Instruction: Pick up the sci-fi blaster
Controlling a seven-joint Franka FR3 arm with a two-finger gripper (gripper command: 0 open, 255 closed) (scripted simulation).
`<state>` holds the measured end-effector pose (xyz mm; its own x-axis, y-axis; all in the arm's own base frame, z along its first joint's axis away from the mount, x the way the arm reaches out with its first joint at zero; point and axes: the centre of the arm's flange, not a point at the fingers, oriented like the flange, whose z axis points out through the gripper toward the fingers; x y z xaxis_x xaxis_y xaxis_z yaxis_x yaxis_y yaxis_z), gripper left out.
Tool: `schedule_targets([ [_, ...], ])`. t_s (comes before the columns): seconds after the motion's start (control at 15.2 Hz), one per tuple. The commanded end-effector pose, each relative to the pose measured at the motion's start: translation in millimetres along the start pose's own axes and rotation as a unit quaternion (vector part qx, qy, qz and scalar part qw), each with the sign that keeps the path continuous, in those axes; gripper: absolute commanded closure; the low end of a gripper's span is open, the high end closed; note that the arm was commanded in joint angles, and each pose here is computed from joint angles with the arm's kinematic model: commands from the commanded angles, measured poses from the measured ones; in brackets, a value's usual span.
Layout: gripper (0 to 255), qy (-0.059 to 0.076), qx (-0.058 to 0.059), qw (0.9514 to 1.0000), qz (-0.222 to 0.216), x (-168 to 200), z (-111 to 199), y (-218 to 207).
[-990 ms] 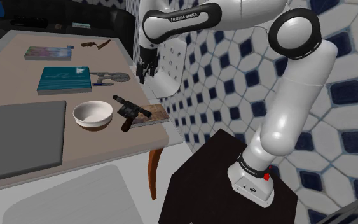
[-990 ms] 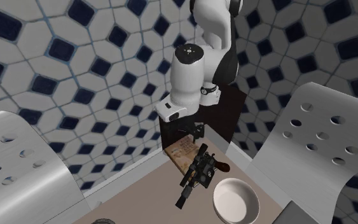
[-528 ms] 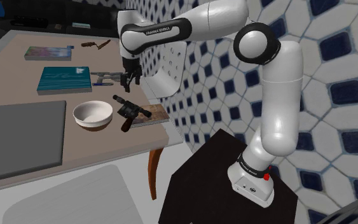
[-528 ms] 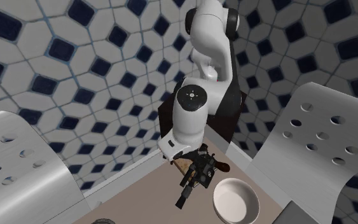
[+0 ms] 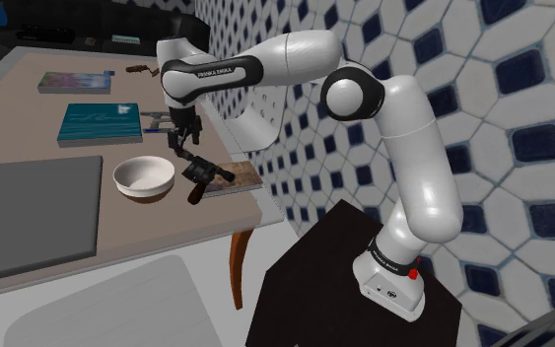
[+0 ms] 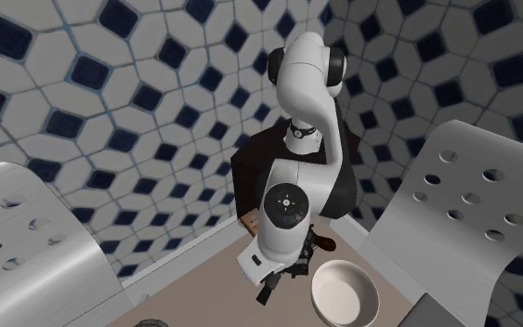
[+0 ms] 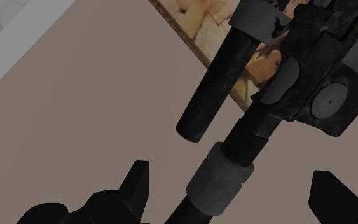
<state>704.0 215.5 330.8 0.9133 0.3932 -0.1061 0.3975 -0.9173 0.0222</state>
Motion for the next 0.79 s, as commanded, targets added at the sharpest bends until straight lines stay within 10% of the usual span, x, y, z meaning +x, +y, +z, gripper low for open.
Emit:
schedule_targets([
  [0.0,0,0.0,0.0,1.0,0.0,1.3,9.9,-0.2],
  [0.33,0,0.0,0.0,1.0,0.0,3.4,28.7,-0.6],
  [0.4,255,0.0,0.0,1.0,0.0,3.0,28.6,-0.5],
  [0.73,255,0.0,0.0,1.0,0.0,3.1,28.7,-0.5],
])
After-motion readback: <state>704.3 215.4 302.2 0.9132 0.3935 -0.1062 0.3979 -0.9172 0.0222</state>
